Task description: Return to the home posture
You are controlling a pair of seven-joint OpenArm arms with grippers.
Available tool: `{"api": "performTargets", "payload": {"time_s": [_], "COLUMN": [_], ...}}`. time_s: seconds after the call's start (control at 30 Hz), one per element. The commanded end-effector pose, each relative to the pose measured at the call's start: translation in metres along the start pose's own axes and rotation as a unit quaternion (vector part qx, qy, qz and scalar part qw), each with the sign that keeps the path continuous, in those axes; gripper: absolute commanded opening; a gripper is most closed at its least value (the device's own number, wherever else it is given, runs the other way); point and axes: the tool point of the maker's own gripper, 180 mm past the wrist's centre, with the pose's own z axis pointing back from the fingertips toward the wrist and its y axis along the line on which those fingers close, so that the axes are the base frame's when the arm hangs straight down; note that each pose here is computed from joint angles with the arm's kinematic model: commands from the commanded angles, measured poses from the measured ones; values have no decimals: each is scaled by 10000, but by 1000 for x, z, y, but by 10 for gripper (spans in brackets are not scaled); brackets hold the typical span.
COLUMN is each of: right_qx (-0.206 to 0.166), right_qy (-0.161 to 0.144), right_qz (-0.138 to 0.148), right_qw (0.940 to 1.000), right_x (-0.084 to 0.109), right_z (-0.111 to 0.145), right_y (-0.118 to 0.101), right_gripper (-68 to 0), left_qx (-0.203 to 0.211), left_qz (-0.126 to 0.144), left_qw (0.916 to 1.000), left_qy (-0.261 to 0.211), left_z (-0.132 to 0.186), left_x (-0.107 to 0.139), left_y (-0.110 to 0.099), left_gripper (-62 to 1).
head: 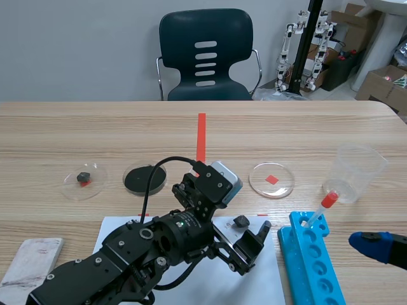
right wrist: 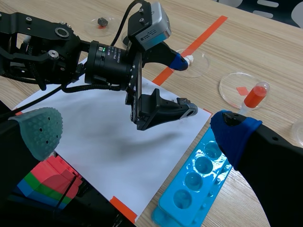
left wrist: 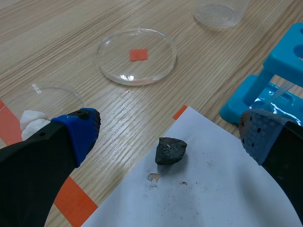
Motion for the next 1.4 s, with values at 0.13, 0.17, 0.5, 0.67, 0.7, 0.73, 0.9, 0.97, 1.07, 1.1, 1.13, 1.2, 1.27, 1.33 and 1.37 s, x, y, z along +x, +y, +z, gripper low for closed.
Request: {"api": "performTargets", "payload": {"time_s": [0.13, 0.17, 0.5, 0.67, 0.7, 0.73, 0.9, 0.97, 1.07, 1.1, 1.13, 1.2, 1.27, 1.33, 1.37], "right_qx": [1, 1, 1, 1, 1, 1, 1, 1, 1, 1, 1, 1, 1, 1, 1], "right_qy": [-205, -205, -205, -205, -205, -205, -205, -205, -205, -205, -205, -205, -205, -205, -205], "right_qz": [1, 1, 1, 1, 1, 1, 1, 1, 1, 1, 1, 1, 1, 1, 1], "right_qw": [9998, 9998, 9998, 9998, 9998, 9998, 9998, 9998, 9998, 9998, 9998, 9998, 9998, 9998, 9998], "right_x": [12, 12, 12, 12, 12, 12, 12, 12, 12, 12, 12, 12, 12, 12, 12], "right_z": [-2, -2, -2, -2, -2, -2, -2, -2, -2, -2, -2, -2, -2, -2, -2], "right_y": [0, 0, 0, 0, 0, 0, 0, 0, 0, 0, 0, 0, 0, 0, 0], "right_gripper": [4, 4, 4, 4, 4, 4, 4, 4, 4, 4, 4, 4, 4, 4, 4], "left_qx": [38, 38, 36, 36, 36, 36, 38, 38, 52, 59, 73, 82, 127, 162, 163], "left_qz": [2, 2, 3, 3, 3, 3, -1, -2, -36, -59, -80, -150, -175, -263, -309], "left_qw": [9996, 9996, 9996, 9996, 9996, 9996, 9996, 9996, 9997, 9997, 9997, 9997, 9996, 9993, 9991], "left_qy": [-276, -276, -276, -276, -276, -276, -276, -275, -254, -238, -219, -179, -184, -223, -248], "left_z": [-6, -6, -6, -6, -6, -6, -6, -6, -3, -2, 1, 8, 17, 28, 34], "left_x": [20, 20, 20, 20, 20, 20, 20, 20, 17, 16, 15, 11, 10, 12, 14], "left_y": [2, 2, 2, 2, 2, 2, 2, 2, 5, 7, 9, 14, 20, 26, 29], "left_gripper": [6, 6, 7, 6, 6, 6, 6, 7, 7, 7, 7, 7, 7, 7, 7]}}
